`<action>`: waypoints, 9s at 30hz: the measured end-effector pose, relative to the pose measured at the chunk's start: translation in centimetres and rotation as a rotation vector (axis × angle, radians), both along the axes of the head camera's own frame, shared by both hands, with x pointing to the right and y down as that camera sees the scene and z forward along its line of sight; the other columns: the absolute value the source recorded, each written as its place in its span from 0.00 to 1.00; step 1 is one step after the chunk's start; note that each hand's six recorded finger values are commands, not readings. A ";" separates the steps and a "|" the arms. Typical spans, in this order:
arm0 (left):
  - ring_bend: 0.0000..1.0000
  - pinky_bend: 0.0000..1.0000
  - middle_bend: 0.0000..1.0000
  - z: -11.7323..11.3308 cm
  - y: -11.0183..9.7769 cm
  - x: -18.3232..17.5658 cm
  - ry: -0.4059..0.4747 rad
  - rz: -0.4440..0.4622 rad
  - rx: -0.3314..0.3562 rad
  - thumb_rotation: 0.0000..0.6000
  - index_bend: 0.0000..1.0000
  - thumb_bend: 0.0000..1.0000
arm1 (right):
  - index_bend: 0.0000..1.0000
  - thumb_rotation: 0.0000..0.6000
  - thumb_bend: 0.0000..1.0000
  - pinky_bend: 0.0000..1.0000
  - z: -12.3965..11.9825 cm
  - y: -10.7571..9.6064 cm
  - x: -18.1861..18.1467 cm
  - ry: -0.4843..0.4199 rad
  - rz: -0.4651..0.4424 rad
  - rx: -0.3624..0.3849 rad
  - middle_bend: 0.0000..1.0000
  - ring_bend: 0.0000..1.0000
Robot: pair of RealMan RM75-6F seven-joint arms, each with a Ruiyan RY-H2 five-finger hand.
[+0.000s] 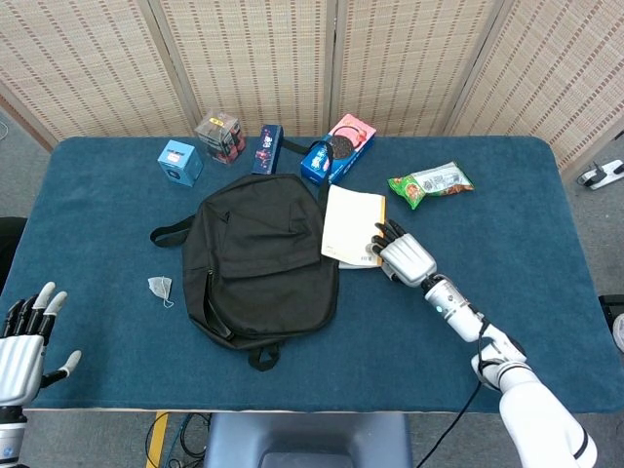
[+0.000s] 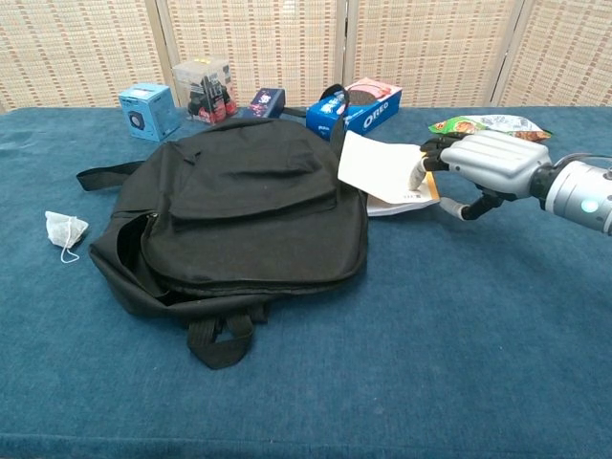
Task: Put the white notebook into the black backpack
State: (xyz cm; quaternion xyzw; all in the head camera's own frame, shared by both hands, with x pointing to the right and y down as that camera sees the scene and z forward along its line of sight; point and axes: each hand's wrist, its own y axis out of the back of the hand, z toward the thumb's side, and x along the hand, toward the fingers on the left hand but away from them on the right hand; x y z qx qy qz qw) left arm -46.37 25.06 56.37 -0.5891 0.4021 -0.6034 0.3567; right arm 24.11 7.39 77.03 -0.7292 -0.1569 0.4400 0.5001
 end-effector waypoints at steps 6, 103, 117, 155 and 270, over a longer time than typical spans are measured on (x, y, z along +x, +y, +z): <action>0.01 0.00 0.00 0.0 0.0 -0.1 0.000 -0.003 0.000 1.00 0.01 0.26 | 0.29 1.00 0.48 0.07 0.0 -0.5 -0.7 -0.014 0.018 0.007 0.27 0.08; 0.04 0.02 0.00 9.8 -9.4 25.4 0.273 0.798 -0.287 1.00 0.08 0.26 | 0.63 1.00 0.51 0.12 -21.7 -5.6 8.0 -0.115 0.137 0.559 0.38 0.15; 0.04 0.02 0.00 12.8 -8.3 26.7 0.247 0.790 -0.394 1.00 0.08 0.26 | 0.63 1.00 0.51 0.12 -21.0 -5.4 8.3 -0.117 0.143 0.538 0.38 0.15; 0.29 0.11 0.31 14.4 -15.9 22.5 0.500 0.267 -0.179 1.00 0.77 0.43 | 0.63 1.00 0.51 0.12 -23.0 -3.9 6.4 -0.269 0.121 0.556 0.39 0.16; 0.30 0.11 0.31 15.0 -25.6 20.7 0.379 -0.057 -0.328 1.00 0.75 0.41 | 0.05 1.00 0.00 0.00 -2.3 2.9 -17.5 -0.171 -0.245 0.178 0.03 0.00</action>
